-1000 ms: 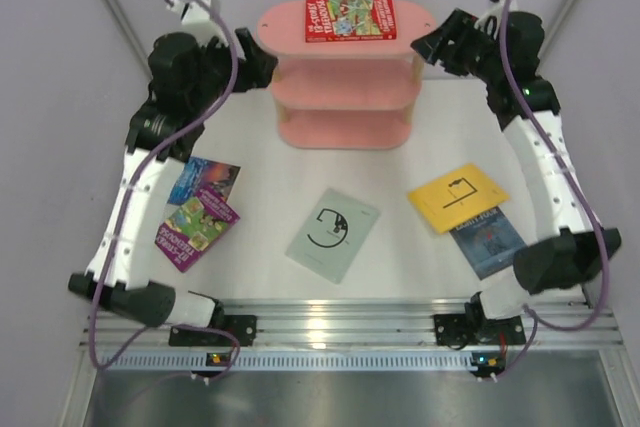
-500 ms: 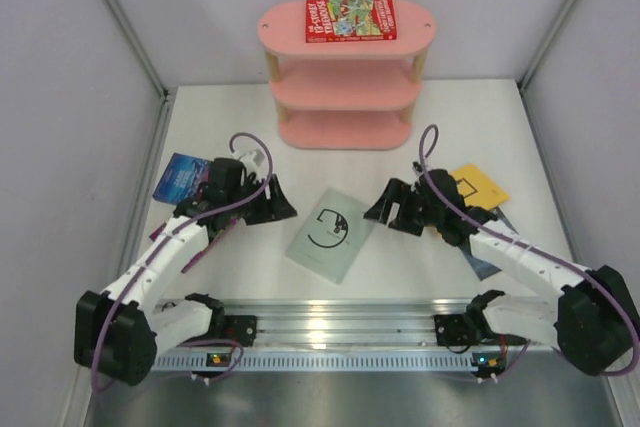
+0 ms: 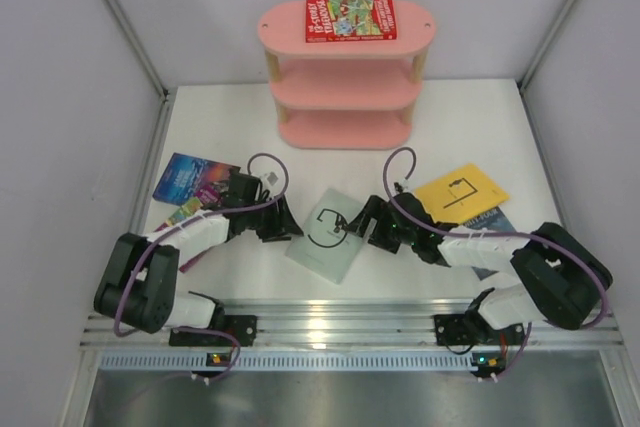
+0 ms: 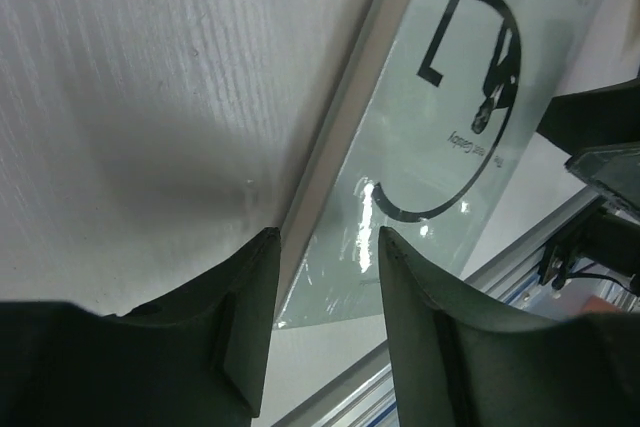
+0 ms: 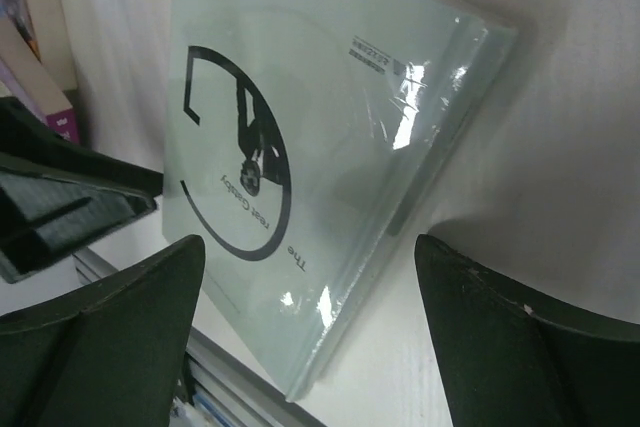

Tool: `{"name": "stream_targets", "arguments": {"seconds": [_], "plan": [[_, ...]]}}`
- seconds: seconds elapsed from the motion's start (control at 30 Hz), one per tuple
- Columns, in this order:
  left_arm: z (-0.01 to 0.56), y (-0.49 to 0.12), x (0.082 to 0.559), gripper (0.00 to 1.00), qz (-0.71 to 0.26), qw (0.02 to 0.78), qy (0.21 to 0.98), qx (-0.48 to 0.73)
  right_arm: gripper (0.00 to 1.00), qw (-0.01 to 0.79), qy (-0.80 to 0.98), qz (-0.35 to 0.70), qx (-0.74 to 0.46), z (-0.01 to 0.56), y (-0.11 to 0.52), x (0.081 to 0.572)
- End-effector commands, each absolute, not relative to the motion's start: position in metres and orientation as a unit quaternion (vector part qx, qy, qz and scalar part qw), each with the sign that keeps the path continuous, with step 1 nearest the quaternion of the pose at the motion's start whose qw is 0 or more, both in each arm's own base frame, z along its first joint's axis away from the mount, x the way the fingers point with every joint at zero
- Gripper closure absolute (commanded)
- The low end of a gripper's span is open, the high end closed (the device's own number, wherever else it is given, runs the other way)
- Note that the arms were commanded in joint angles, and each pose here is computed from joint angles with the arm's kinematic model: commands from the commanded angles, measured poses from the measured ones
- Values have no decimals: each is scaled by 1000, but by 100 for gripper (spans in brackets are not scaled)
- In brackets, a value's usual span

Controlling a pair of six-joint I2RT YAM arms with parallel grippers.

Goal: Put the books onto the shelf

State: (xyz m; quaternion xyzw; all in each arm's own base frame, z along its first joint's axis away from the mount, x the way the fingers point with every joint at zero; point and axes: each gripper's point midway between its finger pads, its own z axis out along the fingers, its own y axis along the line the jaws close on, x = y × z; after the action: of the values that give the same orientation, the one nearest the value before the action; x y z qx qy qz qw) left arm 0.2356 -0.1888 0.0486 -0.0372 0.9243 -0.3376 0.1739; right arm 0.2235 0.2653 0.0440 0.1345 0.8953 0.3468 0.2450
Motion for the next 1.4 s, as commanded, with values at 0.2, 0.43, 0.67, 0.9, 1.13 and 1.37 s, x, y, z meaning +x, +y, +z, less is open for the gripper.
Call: {"name": "stream_targets", "arguments": {"seconds": [0.2,0.43,0.67,0.9,1.13,1.37], "plan": [[20,-200,229,72,-364,133,921,-44,13,266,849,431,150,43,297,224],[23,-214,224,85,-409,107,905,-53,16,262,781,562,68,99,332,209],[29,-216,227,87,-415,109,901,-59,32,260,794,546,67,94,326,206],[49,-214,241,79,-399,126,906,-70,98,284,781,552,61,119,320,206],[145,-204,278,36,-386,235,888,-82,100,344,731,579,109,189,313,226],[227,-208,269,23,-456,295,833,-108,100,401,657,610,190,264,294,249]]}}
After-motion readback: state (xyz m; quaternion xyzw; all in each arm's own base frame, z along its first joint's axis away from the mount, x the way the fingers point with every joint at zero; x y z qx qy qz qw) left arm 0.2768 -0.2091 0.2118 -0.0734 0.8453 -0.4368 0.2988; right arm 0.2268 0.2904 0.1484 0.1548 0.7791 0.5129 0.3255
